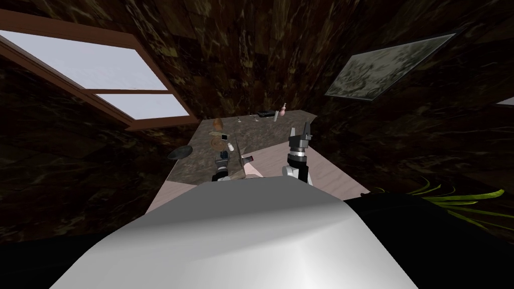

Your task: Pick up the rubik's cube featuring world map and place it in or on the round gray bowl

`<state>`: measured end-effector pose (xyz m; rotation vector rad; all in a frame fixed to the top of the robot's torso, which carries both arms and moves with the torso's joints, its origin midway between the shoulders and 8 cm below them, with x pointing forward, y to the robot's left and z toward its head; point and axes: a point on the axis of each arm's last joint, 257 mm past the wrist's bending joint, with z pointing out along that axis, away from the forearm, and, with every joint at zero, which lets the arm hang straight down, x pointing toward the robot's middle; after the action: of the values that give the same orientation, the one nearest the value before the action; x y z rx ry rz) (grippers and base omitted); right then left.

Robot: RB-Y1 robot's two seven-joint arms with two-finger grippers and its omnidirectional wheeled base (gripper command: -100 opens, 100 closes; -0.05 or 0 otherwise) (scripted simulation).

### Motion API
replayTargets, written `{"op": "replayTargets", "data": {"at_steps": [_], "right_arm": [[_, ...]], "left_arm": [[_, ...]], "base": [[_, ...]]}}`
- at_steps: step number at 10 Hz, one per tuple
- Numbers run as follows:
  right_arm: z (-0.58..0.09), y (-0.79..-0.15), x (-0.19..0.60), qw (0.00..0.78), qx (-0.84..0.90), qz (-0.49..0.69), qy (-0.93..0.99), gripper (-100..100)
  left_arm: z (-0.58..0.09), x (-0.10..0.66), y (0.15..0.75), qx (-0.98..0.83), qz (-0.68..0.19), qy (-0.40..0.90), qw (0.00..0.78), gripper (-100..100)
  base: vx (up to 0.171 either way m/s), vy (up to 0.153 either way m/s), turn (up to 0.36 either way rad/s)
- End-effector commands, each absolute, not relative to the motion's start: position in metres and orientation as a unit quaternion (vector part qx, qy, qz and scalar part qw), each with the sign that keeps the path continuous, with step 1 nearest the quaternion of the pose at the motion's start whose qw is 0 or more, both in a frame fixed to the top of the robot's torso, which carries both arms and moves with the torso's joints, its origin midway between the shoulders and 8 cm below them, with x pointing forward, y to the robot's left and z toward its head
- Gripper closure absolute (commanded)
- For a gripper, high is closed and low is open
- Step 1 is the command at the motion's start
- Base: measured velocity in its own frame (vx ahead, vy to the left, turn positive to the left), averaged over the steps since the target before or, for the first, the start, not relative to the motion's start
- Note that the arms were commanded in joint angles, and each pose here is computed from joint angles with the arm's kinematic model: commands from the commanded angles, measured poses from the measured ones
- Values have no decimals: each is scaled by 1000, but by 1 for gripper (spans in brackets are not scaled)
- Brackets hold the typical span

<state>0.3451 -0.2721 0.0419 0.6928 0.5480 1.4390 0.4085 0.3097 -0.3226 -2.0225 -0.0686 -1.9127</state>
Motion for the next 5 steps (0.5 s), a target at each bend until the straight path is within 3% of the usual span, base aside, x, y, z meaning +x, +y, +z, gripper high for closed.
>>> {"op": "replayTargets", "data": {"at_steps": [1,3,4,5], "right_arm": [[42,-272,345,664,307,637,243,0],[42,-272,345,664,307,637,243,0],[42,-272,345,664,307,637,243,0],[42,-272,345,664,307,637,243,0]], "left_arm": [[-324,414,327,-715,-675,-29,182,-100],[-322,417,331,-714,-675,-30,183,-100],[-322,417,332,-714,-675,-31,183,100],[-322,417,331,-714,-675,-31,182,100]], "base": [[-9,-61,-76],[-3,-49,-43],[0,-6,-2],[0,0,0]]}}
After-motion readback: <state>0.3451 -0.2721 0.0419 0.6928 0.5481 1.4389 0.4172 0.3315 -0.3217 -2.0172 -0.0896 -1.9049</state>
